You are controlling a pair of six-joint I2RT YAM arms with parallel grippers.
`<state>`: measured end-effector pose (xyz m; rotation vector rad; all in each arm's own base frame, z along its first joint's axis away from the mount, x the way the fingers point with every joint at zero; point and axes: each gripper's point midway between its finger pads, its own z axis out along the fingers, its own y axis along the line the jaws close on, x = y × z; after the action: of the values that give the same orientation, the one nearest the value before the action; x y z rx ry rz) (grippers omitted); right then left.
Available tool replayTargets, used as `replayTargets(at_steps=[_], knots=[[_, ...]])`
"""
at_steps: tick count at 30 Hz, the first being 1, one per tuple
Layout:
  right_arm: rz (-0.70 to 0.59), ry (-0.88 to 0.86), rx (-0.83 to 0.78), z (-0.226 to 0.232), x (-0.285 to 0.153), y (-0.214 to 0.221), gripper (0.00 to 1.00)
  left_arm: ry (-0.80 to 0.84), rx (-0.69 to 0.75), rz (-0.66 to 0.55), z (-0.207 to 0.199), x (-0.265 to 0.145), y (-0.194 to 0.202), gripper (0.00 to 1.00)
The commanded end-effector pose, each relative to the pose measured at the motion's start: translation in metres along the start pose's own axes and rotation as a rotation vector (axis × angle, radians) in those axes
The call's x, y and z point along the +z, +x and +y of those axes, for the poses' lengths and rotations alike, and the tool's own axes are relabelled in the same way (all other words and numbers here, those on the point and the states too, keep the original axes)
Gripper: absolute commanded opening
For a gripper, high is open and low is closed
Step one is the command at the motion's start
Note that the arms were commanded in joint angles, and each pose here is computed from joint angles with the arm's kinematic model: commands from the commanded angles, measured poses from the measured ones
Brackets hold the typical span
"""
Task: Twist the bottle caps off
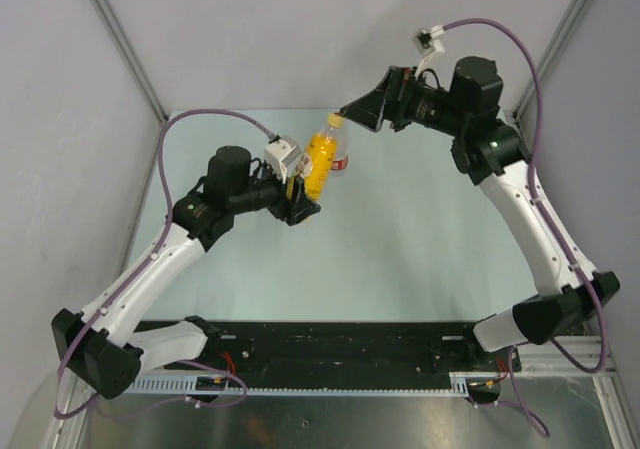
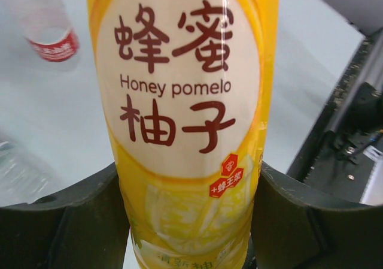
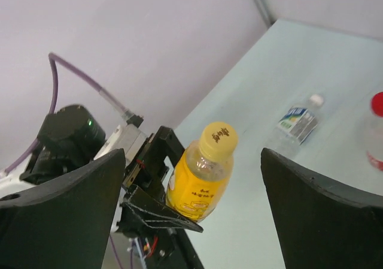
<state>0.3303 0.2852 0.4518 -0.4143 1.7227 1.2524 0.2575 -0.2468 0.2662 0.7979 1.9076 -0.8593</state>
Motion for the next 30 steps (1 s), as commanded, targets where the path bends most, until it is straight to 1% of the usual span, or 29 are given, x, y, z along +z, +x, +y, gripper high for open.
replayTargets(at_steps=[1,8,14,18,24,28,30], knots=[[-0.166,0.094,-0.072,0.009,-0.022,-0.035,0.99,-0.205,0.099,-0.072,0.013,-0.017,-0.021,0.30],[-0.182,0.147,-0.036,0.000,-0.024,-0.033,0.99,-0.462,0.222,-0.034,0.028,-0.027,-0.015,0.29],[-0.146,0.180,0.020,-0.014,-0.016,-0.021,0.99,-0.695,0.316,0.020,0.041,-0.035,-0.008,0.23],[-0.113,0.195,0.062,-0.024,-0.009,-0.010,0.99,-0.826,0.380,0.065,0.047,-0.037,-0.003,0.22],[-0.062,0.229,0.128,-0.043,0.002,0.008,0.97,-0.947,0.431,0.115,0.055,-0.037,0.003,0.22],[-0.028,0.226,0.176,-0.052,0.011,0.022,0.93,-0.971,0.440,0.120,0.056,-0.036,0.002,0.22],[-0.016,0.215,0.199,-0.053,0.016,0.028,0.89,-0.974,0.443,0.124,0.056,-0.034,0.002,0.22]])
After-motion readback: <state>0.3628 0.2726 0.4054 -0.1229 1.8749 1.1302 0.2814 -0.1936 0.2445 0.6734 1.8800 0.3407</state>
